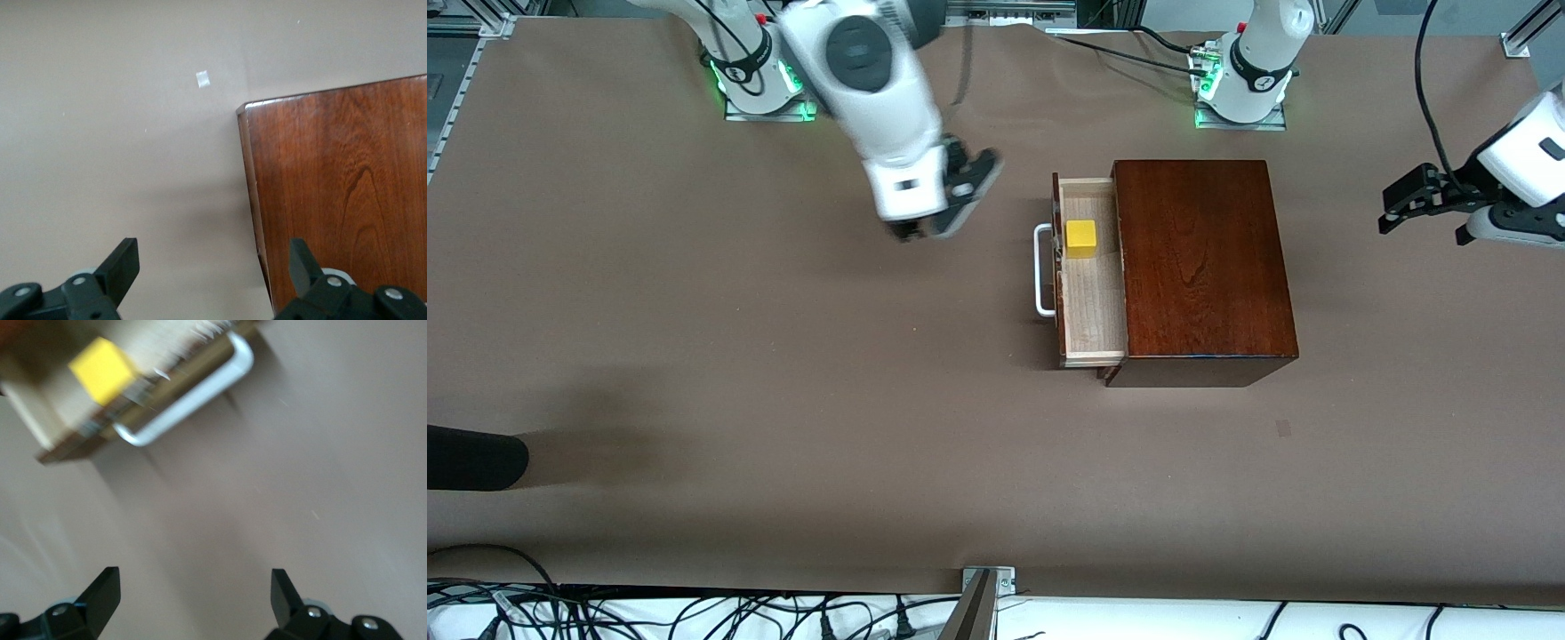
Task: Open drawer, take yellow block, close drawer
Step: 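Lower the right gripper into the drawer over the yellow cube, then close the right gripper on the yellow cube and lift it, then carry the cube away with the right gripper while the left gripper reaches the drawer, then push the drawer shut with the left gripper while the right gripper releases the cube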
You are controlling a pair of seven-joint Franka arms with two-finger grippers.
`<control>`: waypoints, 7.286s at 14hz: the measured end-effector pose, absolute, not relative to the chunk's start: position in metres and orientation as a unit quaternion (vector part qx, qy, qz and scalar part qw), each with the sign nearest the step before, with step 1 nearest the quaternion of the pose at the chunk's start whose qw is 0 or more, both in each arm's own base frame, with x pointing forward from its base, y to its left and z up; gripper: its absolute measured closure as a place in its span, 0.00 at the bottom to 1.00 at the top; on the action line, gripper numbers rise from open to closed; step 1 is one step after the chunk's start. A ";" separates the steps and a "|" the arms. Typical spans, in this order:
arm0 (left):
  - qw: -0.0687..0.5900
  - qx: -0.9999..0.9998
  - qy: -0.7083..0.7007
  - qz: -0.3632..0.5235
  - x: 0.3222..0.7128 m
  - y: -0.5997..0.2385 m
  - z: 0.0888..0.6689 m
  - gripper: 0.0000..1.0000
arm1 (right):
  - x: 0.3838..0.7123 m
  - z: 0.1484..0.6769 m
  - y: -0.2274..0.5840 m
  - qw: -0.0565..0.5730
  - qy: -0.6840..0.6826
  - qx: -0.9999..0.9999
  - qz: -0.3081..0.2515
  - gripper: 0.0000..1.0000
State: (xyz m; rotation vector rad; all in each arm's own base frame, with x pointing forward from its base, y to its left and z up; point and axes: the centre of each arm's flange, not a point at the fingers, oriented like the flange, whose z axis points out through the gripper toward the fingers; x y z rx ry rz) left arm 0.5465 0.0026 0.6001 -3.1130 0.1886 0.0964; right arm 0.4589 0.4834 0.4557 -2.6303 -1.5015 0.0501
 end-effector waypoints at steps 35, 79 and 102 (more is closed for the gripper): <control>0.004 -0.998 0.055 0.042 0.547 0.008 0.601 0.00 | 0.423 0.314 0.653 -0.024 -0.739 -0.669 -0.074 0.44; -0.073 -0.688 0.717 0.087 0.495 -0.478 0.336 0.00 | 0.555 0.201 0.073 0.000 -0.110 -0.994 0.006 0.44; -0.025 -0.756 0.646 0.102 0.560 -0.351 0.451 0.00 | 0.565 0.543 0.092 0.033 -0.130 -0.991 -0.028 0.00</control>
